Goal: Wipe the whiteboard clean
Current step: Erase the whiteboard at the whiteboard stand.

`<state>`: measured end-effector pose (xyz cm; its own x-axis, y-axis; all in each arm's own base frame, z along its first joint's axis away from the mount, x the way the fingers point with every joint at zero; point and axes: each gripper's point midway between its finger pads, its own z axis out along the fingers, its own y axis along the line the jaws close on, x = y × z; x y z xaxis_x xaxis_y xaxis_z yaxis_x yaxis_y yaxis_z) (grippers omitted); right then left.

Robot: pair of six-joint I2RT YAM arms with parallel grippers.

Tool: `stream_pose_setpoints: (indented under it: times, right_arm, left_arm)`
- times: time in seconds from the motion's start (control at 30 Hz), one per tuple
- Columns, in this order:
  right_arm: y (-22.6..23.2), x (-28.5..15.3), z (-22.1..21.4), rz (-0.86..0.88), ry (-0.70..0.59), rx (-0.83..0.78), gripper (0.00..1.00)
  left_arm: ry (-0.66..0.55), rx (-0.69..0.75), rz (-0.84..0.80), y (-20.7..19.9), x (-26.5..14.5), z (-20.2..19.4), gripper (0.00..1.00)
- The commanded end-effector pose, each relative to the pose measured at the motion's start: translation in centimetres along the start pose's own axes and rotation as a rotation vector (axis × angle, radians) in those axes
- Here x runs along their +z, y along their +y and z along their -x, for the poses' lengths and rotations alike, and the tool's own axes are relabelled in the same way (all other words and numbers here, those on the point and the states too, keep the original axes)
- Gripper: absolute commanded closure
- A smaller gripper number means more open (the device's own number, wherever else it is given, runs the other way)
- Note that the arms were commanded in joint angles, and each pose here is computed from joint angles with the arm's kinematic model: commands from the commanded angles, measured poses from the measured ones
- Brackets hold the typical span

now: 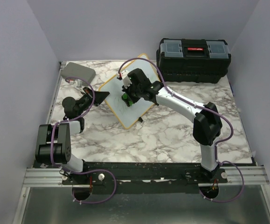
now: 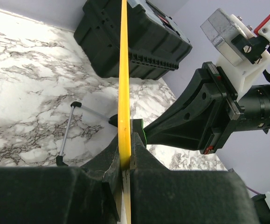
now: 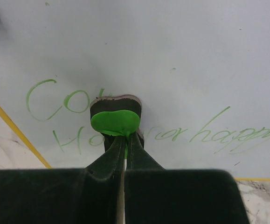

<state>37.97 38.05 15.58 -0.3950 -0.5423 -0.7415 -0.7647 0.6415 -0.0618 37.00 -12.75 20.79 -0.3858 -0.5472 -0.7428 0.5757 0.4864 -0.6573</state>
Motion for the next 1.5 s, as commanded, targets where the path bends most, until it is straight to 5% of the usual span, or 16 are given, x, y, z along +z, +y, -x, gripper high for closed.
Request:
stream_pose_setpoints:
  times: [0.0, 0.17, 0.4, 0.6, 0.7, 0.9, 1.03, 1.47]
  right_arm:
    - [-2.6, -0.4, 2.6, -0.123, -0.102, 0.020, 0.99]
    - [-3.2, -0.5, 3.1, -0.168, -0.116, 0.040, 0.99]
    - [2.9, -0.6, 2.7, 0.165, -0.117, 0.005, 0.99]
    - [4.7, -1.0, 3.0, 0.269, -0.129, -0.015, 0.99]
    - [3.9, -0.6, 2.8, 0.217, -0.119, -0.004, 0.99]
    - [-2.7, -0.5, 2.6, -0.167, -0.128, 0.051, 0.99]
    - [-3.5, -1.1, 2.9, -0.214, -0.152, 0.050, 0.99]
    - [7.5, -1.0, 2.1, 0.356, -0.107, -0.017, 0.99]
  left_arm:
    - [0.067, 0.020, -0.075, -1.3, 0.0, -1.6, 1.00]
    - [0.067, 0.022, -0.074, -1.4, 0.0, -1.5, 1.00]
    - [0.067, 0.020, -0.076, -1.4, 0.0, -1.5, 1.00]
    - [0.067, 0.023, -0.075, -1.5, 0.0, -1.5, 1.00]
    - [0.068, 0.023, -0.076, -1.5, 0.0, -1.5, 1.00]
    - [0.070, 0.025, -0.077, -1.5, 0.0, -1.5, 1.00]
    - [0.070, 0.021, -0.075, -1.4, 0.1, -1.5, 1.00]
    - [0.069, 0.025, -0.078, -1.6, 0.1, -1.4, 1.00]
